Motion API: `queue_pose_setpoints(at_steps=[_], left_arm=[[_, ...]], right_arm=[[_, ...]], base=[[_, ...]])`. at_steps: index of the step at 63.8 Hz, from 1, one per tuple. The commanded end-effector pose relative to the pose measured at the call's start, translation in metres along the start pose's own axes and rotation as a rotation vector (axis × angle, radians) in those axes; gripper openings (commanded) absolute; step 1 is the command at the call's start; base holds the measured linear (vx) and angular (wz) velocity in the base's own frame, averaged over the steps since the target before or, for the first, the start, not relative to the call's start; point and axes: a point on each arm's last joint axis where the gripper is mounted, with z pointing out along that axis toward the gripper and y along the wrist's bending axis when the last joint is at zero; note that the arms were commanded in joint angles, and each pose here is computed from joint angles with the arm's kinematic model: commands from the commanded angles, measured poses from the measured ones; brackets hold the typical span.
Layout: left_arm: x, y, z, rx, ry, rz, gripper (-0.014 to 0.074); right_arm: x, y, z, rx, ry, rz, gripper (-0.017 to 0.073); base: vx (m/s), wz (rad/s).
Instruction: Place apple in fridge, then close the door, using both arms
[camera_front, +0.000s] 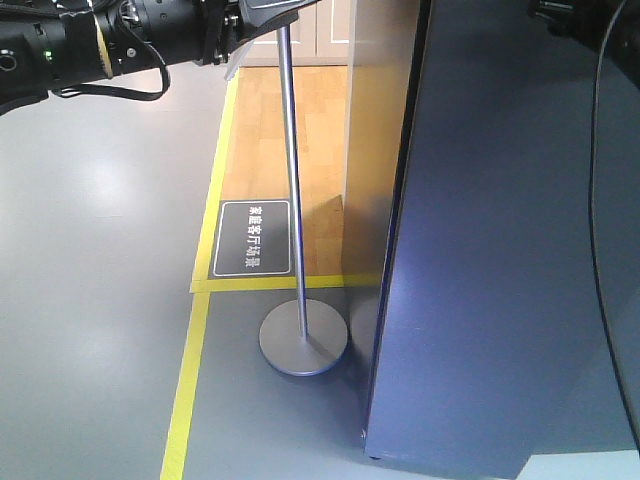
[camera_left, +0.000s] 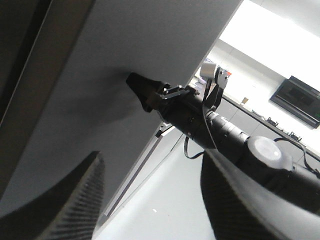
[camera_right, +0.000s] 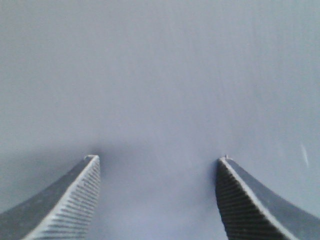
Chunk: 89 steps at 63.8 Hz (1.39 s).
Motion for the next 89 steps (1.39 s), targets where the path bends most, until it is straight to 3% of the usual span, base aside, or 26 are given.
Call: queue_pose_setpoints(at_steps=[1, 15, 27, 37, 48, 55, 71, 85, 89], left_arm=[[-0.017, -0.022, -0.009, 0.042, -0.077, -0.002, 0.0417], [-0.018, -0.022, -0.009, 0.040, -0.080, -0.002, 0.0417], [-0.019, -0.021, -0.009, 0.021, -0.092, -0.003, 0.0417], [-0.019, -0.020, -0.009, 0.011, -0.099, -0.003, 0.0417], [-0.019, -0.020, -0.009, 0.011, -0.098, -0.003, 0.0417], [-0.019, -0.020, -0.009, 0.012, -0.098, -0.003, 0.0413], [-0.019, -0.021, -0.009, 0.027, -0.088, -0.002, 0.0365], [-0.012, -0.031, -0.010, 0.138, -0.015, 0.004, 0.0230], [-0.009, -0.036, -0.010, 0.187, 0.017, 0.006, 0.0180]], right_arm=[[-0.023, -0.005, 0.006, -0.013, -0.066, -0.140, 0.0474], [-0.025, -0.034, 0.011, -0.014, -0.022, -0.036, 0.0474], [-0.022, -0.053, 0.012, -0.062, 0.026, -0.034, 0.0474], [-0.020, -0.051, 0.010, -0.131, 0.057, -0.038, 0.0474], [-0.043, -0.046, -0.010, -0.170, 0.010, -0.046, 0.0462], [-0.065, -0.038, -0.035, -0.248, -0.025, -0.055, 0.0426], [-0.102, -0.010, -0.103, -0.574, -0.028, -0.103, 0.0239], [-0.116, 0.008, -0.162, -0.837, 0.002, -0.183, -0.0011], [-0.118, 0.011, -0.175, -0.889, 0.011, -0.203, -0.0013]], base=[[0.00, 0.00], [0.00, 0.00], [0.00, 0.00], [0.00, 0.00], [0.00, 0.00], [0.00, 0.00], [0.00, 0.00], [0.00, 0.00], [0.00, 0.00]])
